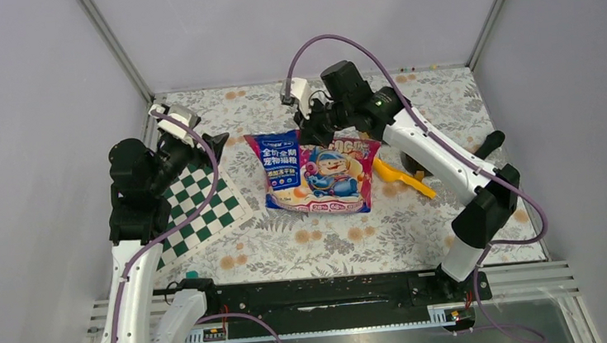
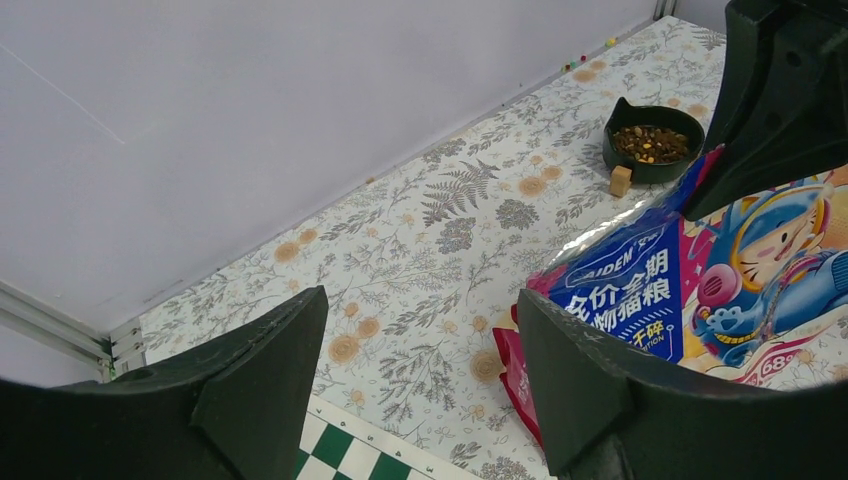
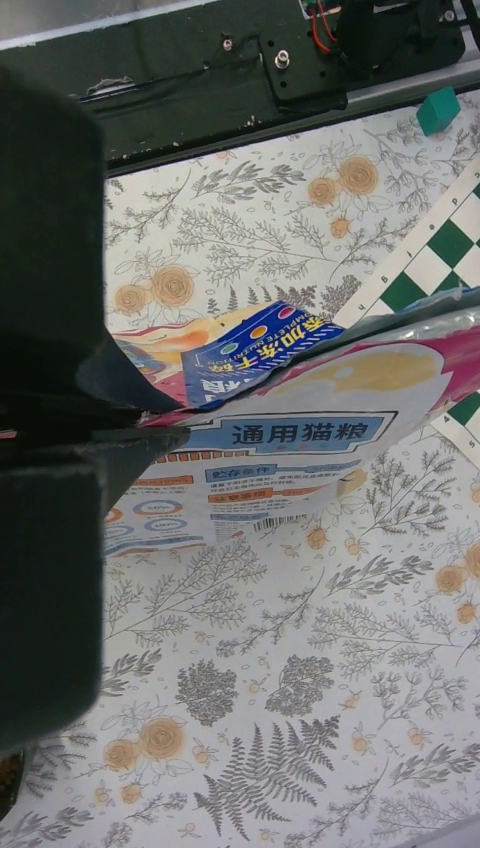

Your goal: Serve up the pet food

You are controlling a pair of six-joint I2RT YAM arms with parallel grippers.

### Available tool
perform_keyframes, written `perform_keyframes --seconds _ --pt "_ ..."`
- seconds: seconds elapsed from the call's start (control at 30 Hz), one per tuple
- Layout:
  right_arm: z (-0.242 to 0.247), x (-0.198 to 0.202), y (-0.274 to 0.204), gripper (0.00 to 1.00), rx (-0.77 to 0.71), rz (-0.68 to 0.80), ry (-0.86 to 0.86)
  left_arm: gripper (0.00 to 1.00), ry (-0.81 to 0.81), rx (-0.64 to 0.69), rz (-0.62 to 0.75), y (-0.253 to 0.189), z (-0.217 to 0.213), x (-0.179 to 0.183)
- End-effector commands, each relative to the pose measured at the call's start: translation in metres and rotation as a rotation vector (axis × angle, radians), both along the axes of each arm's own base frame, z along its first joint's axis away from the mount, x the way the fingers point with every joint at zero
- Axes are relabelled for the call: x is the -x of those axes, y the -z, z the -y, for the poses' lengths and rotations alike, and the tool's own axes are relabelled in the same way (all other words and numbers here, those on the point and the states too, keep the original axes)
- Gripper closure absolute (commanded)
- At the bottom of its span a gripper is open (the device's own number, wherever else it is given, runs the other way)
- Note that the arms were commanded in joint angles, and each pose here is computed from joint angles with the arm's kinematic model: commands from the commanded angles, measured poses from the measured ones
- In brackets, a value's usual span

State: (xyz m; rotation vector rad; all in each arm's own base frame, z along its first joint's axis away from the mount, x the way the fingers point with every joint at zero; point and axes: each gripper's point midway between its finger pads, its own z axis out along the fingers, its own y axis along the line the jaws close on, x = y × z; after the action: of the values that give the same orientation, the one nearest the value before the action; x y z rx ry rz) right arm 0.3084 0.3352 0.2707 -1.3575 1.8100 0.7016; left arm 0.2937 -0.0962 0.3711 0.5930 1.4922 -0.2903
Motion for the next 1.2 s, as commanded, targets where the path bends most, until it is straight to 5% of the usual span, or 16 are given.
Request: perform_keyframes --seconds 0.0,0.43,0.9,1.07,1.17 --pt "-0.008 -0.012 -0.044 1.00 -0.086 0.073 0.067 0.29 0.012 0.015 0.066 -0.024 0.002 0.003" --pt "-0.020 -0.054 -0.188 1.00 -0.492 0.128 0.482 0.29 0.037 0.108 0.025 -0.019 0.010 0.004" --pt "-0.015 -0.089 -0.213 1.00 -0.678 0.031 0.808 0.28 0.030 0.177 -0.005 -0.020 0.012 -0.003" --pt "-0.016 -0.089 -0.200 0.46 -0.628 0.033 0.800 0.28 0.028 0.198 -0.031 -0.016 0.013 -0.007" --pt "-0.006 -0.084 -0.204 0.35 -0.601 0.064 0.792 0.28 0.018 0.210 -0.048 -0.011 0.012 -0.009"
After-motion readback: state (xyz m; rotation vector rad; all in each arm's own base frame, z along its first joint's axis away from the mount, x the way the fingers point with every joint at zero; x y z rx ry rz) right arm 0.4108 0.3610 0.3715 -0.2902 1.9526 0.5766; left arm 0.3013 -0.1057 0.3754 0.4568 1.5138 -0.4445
